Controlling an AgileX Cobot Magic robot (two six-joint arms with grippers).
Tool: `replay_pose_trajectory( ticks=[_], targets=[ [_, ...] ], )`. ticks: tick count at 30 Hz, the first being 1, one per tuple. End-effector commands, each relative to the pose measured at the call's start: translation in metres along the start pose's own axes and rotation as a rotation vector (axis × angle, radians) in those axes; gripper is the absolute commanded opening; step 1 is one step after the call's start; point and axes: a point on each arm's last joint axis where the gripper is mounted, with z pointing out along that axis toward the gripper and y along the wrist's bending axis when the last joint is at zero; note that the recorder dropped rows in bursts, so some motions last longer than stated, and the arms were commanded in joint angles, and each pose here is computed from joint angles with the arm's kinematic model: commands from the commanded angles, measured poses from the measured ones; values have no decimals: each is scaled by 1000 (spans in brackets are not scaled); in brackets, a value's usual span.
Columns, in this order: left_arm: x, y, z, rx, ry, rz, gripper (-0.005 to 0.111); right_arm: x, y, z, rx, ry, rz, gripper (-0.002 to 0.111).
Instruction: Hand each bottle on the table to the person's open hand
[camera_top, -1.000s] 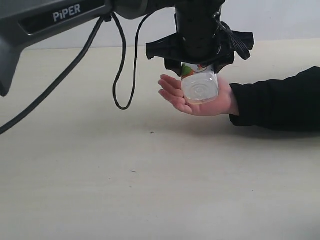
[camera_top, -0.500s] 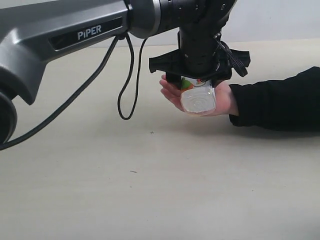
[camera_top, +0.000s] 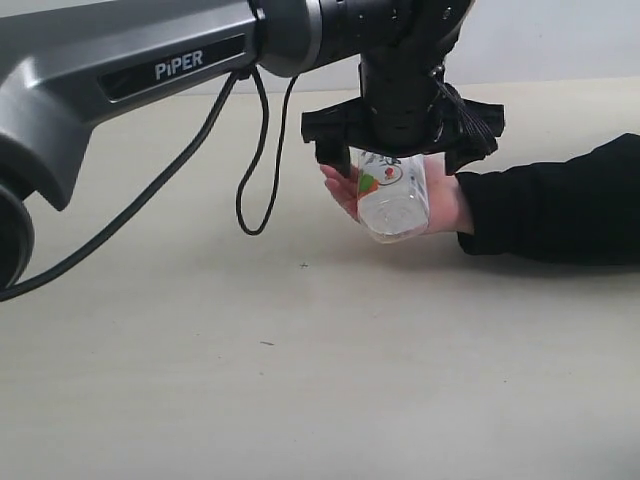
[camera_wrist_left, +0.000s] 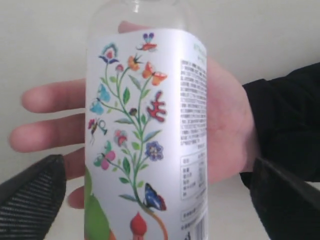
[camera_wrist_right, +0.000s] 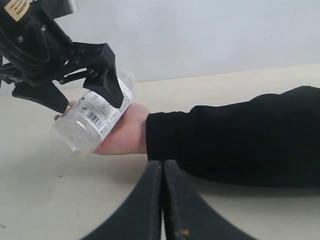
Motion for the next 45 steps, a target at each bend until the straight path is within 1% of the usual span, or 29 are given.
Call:
replay_pose_trajectory(
  ticks=[1, 6, 10, 13, 14, 15, 16, 17, 18, 19, 20, 21, 22, 23, 24, 26, 27, 28, 30, 32, 34, 35, 37, 40, 42, 45],
  targets=[
    [-2, -1, -12, 19, -16, 96, 97, 1, 0, 0, -4, -6, -1, 0],
    [-10, -1, -37, 53, -74, 221, 97, 1, 0, 0, -4, -6, -1, 0],
    [-14, -1, -62, 89, -129, 404, 97, 1, 0, 0, -4, -6, -1, 0],
    [-12, -3, -78, 128, -138, 574, 96, 1, 0, 0, -4, -6, -1, 0],
    [-11, -3, -82, 147, -134, 603, 94, 1, 0, 0, -4, -6, -1, 0],
    [-10, -4, -85, 166, -133, 629, 90, 1, 0, 0, -4, -6, -1, 0],
    [-9, -6, -90, 193, -138, 651, 83, 1, 0, 0, -4, -6, -1, 0],
    [-9, -7, -94, 217, -144, 669, 73, 1, 0, 0, -4, -6, -1, 0],
    [-8, -11, -101, 281, -164, 702, 45, 1, 0, 0, -4, -6, -1, 0],
    [-7, -12, -103, 303, -173, 715, 31, 1, 0, 0, -4, -6, -1, 0],
    [-5, -16, -106, 360, -188, 725, 1, 1, 0, 0, -4, -6, -1, 0],
    [-4, -17, -107, 387, -193, 740, 3, 1, 0, 0, -4, -6, -1, 0],
    [0, -20, -106, 446, -199, 760, 2, 1, 0, 0, -4, -6, -1, 0],
    [4, -22, -104, 478, -193, 772, 1, 1, 0, 0, -4, -6, -1, 0],
    [11, -23, -103, 543, -187, 801, 0, 1, 0, 0, -4, -6, -1, 0],
    [22, -21, -95, 604, -208, 846, 0, 1, 0, 0, -4, -6, -1, 0],
    [24, -17, -97, 622, -239, 846, 0, 1, 0, 0, -4, -6, -1, 0],
    [28, -11, -95, 621, -248, 847, 0, 1, 0, 0, -4, -6, -1, 0],
    [32, 7, -97, 600, -307, 806, 0, 1, 0, 0, -4, -6, -1, 0],
    [36, 37, -103, 559, -394, 740, 0, 1, 0, 0, -4, -6, -1, 0],
    [48, 74, -102, 499, -479, 666, 0, 1, 0, 0, -4, -6, -1, 0],
    [55, 95, -104, 469, -542, 612, 0, 1, 0, 0, -4, -6, -1, 0],
    [65, 122, -108, 428, -630, 542, 0, 1, 0, 0, -4, -6, -1, 0],
    [80, 158, -115, 376, -786, 413, 0, 1, 0, 0, -4, -6, -1, 0],
    [91, 178, -123, 350, -892, 339, 0, 1, 0, 0, -4, -6, -1, 0],
    [108, 203, -129, 318, -1022, 251, 0, 1, 0, 0, -4, -6, -1, 0]
  ],
)
